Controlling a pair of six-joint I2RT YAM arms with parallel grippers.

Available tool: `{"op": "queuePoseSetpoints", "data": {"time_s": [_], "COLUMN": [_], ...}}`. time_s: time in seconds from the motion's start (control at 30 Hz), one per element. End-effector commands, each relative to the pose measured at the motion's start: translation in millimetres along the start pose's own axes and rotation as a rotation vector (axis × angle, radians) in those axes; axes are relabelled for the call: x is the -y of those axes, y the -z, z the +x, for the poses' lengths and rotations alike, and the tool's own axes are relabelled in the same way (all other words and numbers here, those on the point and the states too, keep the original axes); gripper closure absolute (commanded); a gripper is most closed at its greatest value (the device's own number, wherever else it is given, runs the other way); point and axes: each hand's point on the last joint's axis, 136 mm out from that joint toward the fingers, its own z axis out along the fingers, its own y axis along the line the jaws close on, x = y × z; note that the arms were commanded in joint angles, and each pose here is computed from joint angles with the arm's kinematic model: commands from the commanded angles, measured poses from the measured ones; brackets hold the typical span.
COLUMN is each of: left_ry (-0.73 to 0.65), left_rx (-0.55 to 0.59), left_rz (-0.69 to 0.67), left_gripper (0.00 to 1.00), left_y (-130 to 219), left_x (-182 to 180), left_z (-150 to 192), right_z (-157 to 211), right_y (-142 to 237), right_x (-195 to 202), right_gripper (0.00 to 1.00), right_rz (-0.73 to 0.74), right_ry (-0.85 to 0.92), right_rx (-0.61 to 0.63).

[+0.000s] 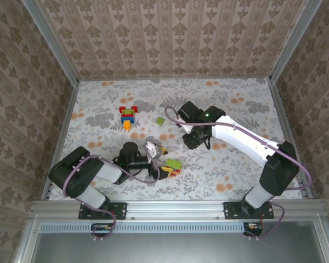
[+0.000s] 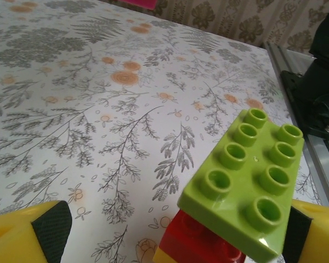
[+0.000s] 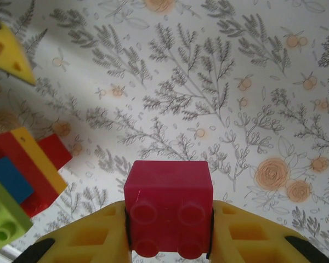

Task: Assemble a carrot with lego

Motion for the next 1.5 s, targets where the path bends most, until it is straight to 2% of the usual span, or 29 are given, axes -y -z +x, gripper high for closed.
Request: {"op": "queuePoseSetpoints", "data": {"time_s": [0.0,0.37,0.6,0.67,0.8,0.9,1.13,1.47], "left_ry": [-0.033,-0.034,-0.059,-0.066,-0.075,-0.084,-0.095,-0.092], "left_rx": [-0.009,-0.022,-0.020,-0.020,-0.021,-0.018,-0.002,-0.013], "left_rz": [0.098,0.218,0.266,0.279,0.304,0.313,0.337,0.322], "left_gripper": [0.03,0.07,0.15,0.19,0.35,0.39,0.42,0.48], "left_y": [-4.5,-9.7,-9.3,-9.8,-10.8,-11.1,-10.9,-14.3], "left_x": [9.3,26.4,39.0,41.3,43.5,44.5,47.4,42.2], "left_z": [-2.1,1.6,2.8,3.1,3.1,1.9,-5.1,-0.8], "right_z": [15.8,24.6,27.2,28.0,30.2,30.7,28.4,35.6], "right_y": [12.3,6.9,9.4,8.8,5.4,4.4,6.0,14.2], "right_x": [-0.4,-4.9,-6.1,-6.2,-7.0,-8.4,-16.0,-28.3], "right_gripper": [0.70,0.70,0.70,0.70,0.70,0.70,0.70,0.70], "right_rz": [0.024,0.006,0.013,0.015,0.016,0.017,0.006,0.017], "right_ry": [-0.004,-0.026,-0.014,-0.017,-0.023,-0.023,-0.003,0.133], "right_rx": [-0.034,-0.062,-0.083,-0.085,-0.093,-0.097,-0.094,-0.117]}}
